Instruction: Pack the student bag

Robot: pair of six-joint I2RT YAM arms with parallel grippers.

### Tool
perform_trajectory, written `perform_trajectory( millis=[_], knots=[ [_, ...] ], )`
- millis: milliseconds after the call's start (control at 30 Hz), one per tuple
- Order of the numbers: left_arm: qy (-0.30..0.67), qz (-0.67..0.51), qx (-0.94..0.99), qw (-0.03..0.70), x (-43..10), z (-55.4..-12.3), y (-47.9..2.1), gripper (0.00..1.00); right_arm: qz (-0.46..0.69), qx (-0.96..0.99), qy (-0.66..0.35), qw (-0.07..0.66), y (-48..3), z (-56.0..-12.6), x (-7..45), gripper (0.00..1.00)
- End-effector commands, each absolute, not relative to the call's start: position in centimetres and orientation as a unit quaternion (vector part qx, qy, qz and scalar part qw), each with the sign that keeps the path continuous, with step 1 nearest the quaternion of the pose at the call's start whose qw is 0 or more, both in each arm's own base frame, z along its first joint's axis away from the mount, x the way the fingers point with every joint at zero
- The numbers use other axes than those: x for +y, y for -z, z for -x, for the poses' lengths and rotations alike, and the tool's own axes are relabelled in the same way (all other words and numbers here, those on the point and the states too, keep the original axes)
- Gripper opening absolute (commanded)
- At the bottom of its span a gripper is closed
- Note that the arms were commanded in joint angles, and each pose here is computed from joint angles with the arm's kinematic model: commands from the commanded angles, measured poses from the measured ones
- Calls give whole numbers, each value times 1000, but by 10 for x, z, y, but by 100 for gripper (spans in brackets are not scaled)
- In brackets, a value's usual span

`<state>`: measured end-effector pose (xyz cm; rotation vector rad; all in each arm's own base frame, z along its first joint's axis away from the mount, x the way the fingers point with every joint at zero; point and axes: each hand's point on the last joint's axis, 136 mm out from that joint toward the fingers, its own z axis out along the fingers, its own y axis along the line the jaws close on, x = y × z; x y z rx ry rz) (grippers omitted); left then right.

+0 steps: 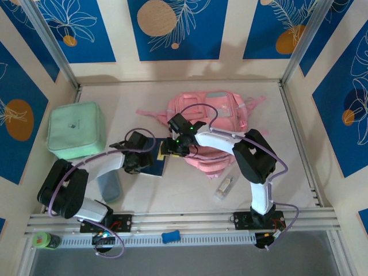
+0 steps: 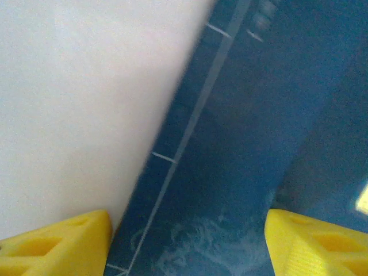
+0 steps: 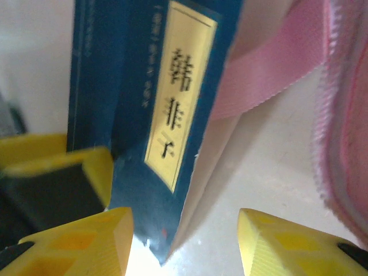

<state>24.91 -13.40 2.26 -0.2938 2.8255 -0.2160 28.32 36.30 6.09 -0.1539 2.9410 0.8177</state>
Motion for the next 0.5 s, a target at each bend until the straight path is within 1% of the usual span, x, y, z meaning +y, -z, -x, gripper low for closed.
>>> perform_trajectory(
  millis=[0,67,133,200,300,367,467],
  knots=[
    [85,107,984,114,-147,-212,-18,69,39,969,-239,49,-59,-290,360,51],
    [86,124,981,122,-147,-204,-21,67,40,973,-223,48,-56,-290,356,51],
    [104,133,976,141,-149,-205,-26,65,44,973,-222,43,-54,-287,355,51],
    [116,131,971,163,-150,-213,-33,66,48,973,-223,34,-50,-284,357,51],
    [119,136,969,170,-144,-224,-41,66,67,968,-239,23,-46,-277,366,48],
    [125,141,966,178,-141,-231,-43,65,71,970,-231,23,-43,-274,367,46],
    [170,151,958,176,-144,-239,-40,63,71,973,-218,22,-37,-274,368,44]
  ],
)
